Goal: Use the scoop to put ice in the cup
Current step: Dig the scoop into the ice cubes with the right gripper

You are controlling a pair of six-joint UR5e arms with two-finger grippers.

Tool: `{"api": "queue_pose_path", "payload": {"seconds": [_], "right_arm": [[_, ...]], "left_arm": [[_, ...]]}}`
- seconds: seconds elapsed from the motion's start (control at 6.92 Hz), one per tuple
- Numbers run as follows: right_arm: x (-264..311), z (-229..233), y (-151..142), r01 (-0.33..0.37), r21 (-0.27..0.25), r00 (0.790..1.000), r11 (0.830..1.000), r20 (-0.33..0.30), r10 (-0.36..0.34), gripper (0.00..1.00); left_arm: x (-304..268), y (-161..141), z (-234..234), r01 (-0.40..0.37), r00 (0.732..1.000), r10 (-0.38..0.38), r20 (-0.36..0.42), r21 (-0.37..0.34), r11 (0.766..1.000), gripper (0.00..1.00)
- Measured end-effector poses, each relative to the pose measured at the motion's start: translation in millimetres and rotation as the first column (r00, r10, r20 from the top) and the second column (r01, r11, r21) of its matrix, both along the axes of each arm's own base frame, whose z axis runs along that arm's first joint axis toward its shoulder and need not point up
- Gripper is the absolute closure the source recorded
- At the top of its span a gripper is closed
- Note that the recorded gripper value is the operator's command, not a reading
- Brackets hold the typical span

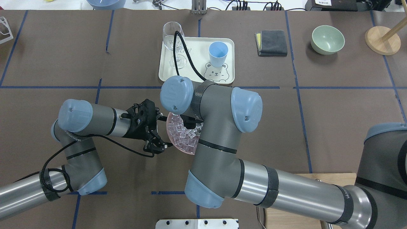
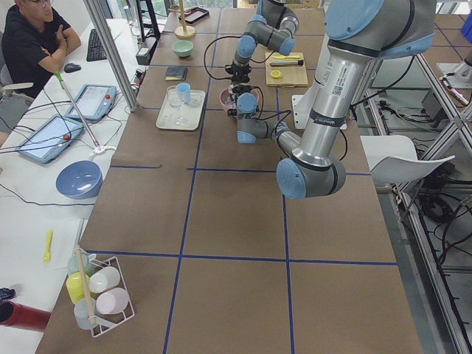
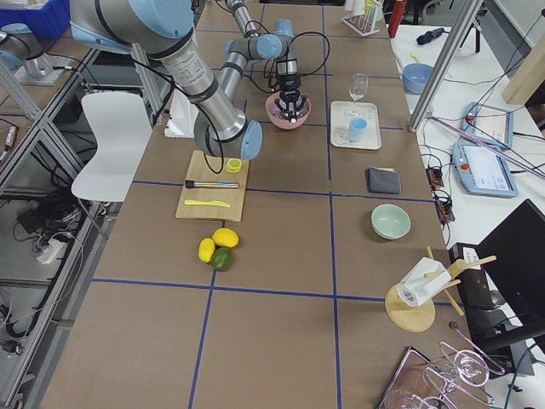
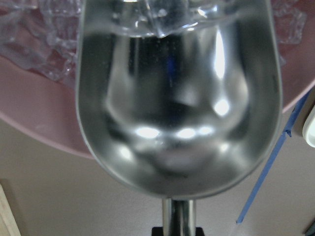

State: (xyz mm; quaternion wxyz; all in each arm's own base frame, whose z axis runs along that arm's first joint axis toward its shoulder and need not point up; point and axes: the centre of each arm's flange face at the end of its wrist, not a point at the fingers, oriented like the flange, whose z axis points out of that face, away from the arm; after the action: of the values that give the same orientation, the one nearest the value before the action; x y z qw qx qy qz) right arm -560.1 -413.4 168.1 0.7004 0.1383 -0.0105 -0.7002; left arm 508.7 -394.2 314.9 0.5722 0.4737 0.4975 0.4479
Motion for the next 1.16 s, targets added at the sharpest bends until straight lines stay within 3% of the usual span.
{"api": "queue_pose_path", "payload": {"seconds": [0.43, 0.87, 1.16], "right_arm": [[14.7, 30.9, 4.6, -0.012, 0.014, 0.995, 1.000, 0.096, 0.010, 1.00], [24.0, 35.3, -0.5, -0.024, -0.011, 0.987, 1.000, 0.158, 0.026, 1.00], [25.9, 48.0, -4.7, -0.044, -0.046, 0.967, 0.998, 0.250, 0.054, 1.00]], "left_arm": [[-0.2, 0.2, -0.6, 0.000, 1.000, 0.000, -0.001, 0.001, 1.000, 0.00], [-0.6, -0.1, -1.8, 0.002, 1.000, -0.002, -0.003, 0.002, 1.000, 0.00], [-1.4, -0.6, -1.7, 0.003, 1.000, -0.003, -0.003, 0.002, 1.000, 0.00]]}}
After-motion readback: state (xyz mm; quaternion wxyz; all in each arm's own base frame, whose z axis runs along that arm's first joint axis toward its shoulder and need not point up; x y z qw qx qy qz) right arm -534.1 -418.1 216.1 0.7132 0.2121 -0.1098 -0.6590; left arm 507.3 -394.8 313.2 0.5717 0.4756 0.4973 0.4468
